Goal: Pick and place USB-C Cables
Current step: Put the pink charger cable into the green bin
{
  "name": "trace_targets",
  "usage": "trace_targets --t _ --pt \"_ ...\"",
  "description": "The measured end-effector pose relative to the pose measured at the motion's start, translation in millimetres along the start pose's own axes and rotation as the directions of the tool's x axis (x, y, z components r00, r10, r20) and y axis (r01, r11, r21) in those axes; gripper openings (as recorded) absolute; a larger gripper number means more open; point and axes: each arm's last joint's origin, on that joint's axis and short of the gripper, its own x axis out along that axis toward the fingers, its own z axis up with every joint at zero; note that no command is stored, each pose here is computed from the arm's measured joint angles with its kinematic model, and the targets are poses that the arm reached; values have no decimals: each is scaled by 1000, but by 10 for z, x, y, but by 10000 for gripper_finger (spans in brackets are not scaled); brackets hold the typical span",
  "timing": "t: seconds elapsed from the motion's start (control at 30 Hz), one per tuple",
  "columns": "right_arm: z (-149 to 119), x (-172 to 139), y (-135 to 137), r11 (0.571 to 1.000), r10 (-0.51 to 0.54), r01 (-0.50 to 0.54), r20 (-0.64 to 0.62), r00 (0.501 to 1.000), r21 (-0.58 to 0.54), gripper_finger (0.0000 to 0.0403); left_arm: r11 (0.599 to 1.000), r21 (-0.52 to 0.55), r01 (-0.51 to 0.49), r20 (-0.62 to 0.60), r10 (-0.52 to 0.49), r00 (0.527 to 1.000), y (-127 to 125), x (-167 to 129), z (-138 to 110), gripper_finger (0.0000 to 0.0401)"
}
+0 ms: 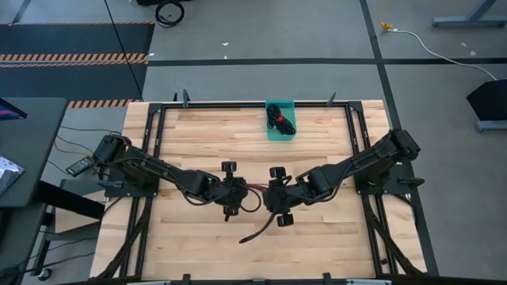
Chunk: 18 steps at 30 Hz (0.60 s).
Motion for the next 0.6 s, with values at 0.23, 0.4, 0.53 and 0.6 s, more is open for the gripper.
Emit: trace_targets --t 0.23,0.4,0.53,0.6 --pt "-16 154 -67 999 -37 37 -35 999 2 261 1000 2 3 9 -3 1000 16 -23 10 10" --pt "-37 177 -175 991 -129 131 -61 990 33 265 1000 -20 23 49 -22 999 45 -85 55 10" --pt "-39 175 -203 982 -179 182 -61 982 41 233 999 -23 24 64 -22 998 54 -99 70 11" --pt "-43 174 -199 983 -179 182 -64 982 38 200 999 -21 24 64 -23 998 54 -100 71 11"
